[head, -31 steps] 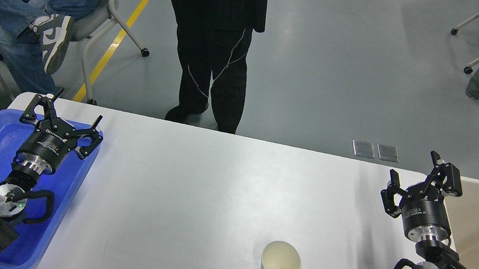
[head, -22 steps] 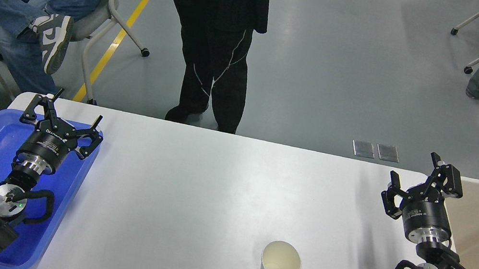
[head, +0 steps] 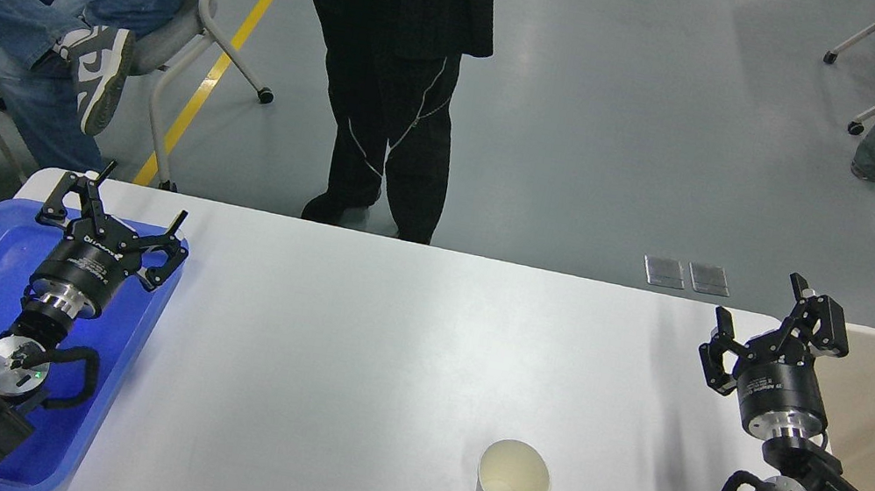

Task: Tidy desktop
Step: 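Raise the right gripper and swing it toward the table center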

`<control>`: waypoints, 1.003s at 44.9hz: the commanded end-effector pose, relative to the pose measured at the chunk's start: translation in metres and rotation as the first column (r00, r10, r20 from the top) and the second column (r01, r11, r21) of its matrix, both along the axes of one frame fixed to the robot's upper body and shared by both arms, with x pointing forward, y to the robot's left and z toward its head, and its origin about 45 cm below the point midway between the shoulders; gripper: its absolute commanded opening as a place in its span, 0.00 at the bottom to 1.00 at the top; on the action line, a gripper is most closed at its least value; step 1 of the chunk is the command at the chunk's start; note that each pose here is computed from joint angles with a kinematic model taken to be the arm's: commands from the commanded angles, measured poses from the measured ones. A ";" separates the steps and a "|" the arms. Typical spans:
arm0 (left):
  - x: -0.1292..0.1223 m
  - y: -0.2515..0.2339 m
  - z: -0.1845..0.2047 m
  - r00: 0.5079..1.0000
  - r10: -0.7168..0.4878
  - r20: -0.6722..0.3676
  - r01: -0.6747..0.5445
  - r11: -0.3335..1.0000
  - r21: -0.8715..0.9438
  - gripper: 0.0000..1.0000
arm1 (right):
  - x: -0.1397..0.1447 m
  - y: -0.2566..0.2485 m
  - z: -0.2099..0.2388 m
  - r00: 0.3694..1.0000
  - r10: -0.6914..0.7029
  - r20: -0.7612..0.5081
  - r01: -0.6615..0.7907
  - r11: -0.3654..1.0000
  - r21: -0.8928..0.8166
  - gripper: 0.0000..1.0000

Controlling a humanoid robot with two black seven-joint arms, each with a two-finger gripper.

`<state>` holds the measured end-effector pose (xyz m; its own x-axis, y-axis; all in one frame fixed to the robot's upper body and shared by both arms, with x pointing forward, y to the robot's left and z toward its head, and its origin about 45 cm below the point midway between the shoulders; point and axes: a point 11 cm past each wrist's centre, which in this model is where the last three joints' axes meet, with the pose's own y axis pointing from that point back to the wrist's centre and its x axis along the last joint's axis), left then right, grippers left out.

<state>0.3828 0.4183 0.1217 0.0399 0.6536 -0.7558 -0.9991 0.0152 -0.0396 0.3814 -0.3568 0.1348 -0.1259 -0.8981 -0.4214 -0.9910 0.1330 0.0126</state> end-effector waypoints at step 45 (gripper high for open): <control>0.001 -0.002 0.001 1.000 -0.005 0.002 0.005 1.000 0.000 1.00 | 0.018 -0.007 0.012 0.992 0.055 -0.116 -0.049 0.997 0.056 1.00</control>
